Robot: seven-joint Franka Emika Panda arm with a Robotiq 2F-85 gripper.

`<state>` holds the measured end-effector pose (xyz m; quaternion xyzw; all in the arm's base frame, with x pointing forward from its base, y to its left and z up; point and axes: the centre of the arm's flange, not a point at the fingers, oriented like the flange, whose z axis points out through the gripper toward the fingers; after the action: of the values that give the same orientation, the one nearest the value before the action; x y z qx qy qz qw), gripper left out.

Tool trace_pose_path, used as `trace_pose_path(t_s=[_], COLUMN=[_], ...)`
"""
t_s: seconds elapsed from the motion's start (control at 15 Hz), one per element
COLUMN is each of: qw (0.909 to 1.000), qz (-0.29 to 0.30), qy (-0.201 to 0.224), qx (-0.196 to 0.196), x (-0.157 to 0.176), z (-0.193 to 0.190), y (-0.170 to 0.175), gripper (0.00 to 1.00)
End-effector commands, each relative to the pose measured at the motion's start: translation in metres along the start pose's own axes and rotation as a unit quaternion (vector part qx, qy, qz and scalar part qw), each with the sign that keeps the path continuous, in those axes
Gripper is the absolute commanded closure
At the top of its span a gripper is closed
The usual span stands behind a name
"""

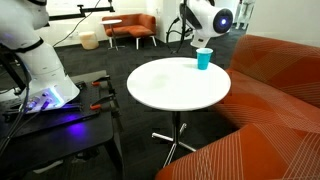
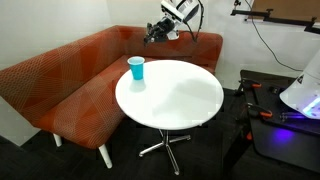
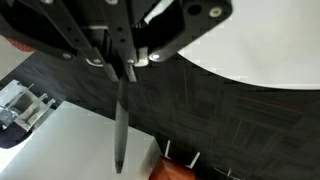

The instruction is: Put the pen in the blue cup

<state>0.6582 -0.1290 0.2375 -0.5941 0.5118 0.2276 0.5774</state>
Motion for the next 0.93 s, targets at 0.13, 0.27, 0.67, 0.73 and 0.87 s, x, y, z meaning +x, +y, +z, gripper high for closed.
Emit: trace_pose_path(t_s=[0.13, 0.27, 0.67, 0.73, 0.87], qw=[0.999, 0.9981, 0.996, 0.9956, 0.9948], qz=[0.021, 0.028, 0.047, 0.051, 0.058], qy=[0.009, 0.013, 0.009, 0.008, 0.009], qx=[0.037, 0.054, 0.075, 0.078, 0.083], x=[0.016, 0.02, 0.031, 0.033, 0.039], z=[0.024, 0.026, 0.023, 0.022, 0.021], y=[0.004, 0.003, 0.001, 0.001, 0.002], gripper=[0.97, 0.97, 0.97, 0.97, 0.97])
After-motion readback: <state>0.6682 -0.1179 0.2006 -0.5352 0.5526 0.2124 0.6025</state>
